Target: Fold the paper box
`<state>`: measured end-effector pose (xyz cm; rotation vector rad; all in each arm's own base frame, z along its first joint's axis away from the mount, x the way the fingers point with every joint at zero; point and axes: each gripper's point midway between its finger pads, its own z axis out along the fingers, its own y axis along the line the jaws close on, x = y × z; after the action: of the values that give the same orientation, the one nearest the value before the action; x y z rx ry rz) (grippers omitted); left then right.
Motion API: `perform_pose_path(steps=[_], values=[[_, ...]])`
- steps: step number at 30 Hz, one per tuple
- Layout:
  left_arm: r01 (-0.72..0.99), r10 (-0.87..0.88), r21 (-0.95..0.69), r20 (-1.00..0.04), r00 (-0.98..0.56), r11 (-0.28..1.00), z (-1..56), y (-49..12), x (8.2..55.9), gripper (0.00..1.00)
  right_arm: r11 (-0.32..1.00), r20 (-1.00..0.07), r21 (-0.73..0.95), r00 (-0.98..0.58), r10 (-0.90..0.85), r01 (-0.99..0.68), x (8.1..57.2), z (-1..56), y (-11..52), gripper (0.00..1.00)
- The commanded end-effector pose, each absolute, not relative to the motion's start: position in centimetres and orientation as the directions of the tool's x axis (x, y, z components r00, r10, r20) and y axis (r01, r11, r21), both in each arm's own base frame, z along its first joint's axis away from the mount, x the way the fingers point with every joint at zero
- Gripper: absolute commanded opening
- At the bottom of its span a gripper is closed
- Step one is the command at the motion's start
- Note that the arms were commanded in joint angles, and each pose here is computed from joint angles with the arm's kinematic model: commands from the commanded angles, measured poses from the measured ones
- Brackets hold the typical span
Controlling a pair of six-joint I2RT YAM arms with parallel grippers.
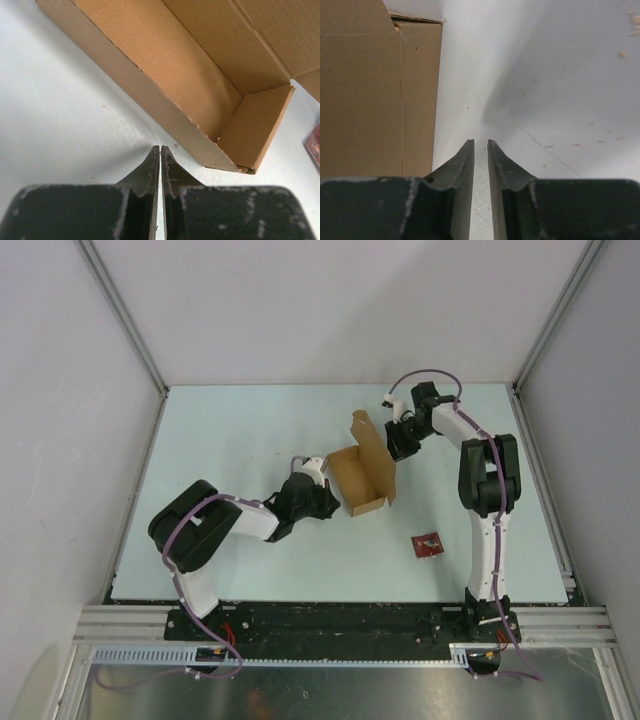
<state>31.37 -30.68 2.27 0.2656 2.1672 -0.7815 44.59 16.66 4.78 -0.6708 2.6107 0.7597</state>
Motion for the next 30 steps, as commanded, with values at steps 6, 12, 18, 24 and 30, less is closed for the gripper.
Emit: perform_pose_path(steps=[6,12,18,24,30], values=[[0.475,-0.094,-0.479,-0.770,-0.631,0.738,4.2,-32.6,32.2,0.07,0.710,-0.442,0.411,-0.806,-0.394,-0.572,44.3,3.9,18.9,0.15],[0.491,-0.087,-0.480,-0.773,-0.628,0.727,4.3,-33.5,32.0,0.07,0.682,-0.447,0.419,-0.790,-0.419,-0.599,43.2,4.1,20.1,0.12],[0.503,-0.079,-0.484,-0.773,-0.630,0.716,4.4,-34.2,31.7,0.07,0.651,-0.448,0.415,-0.766,-0.462,-0.636,42.3,3.8,20.7,0.12],[0.523,-0.066,-0.485,-0.775,-0.629,0.701,4.5,-35.1,31.0,0.07,0.592,-0.450,0.418,-0.724,-0.524,-0.689,40.8,3.8,21.1,0.12],[0.546,-0.047,-0.484,-0.776,-0.629,0.684,4.7,-35.9,29.7,0.07,0.519,-0.452,0.404,-0.658,-0.603,-0.753,38.5,4.0,21.4,0.12]])
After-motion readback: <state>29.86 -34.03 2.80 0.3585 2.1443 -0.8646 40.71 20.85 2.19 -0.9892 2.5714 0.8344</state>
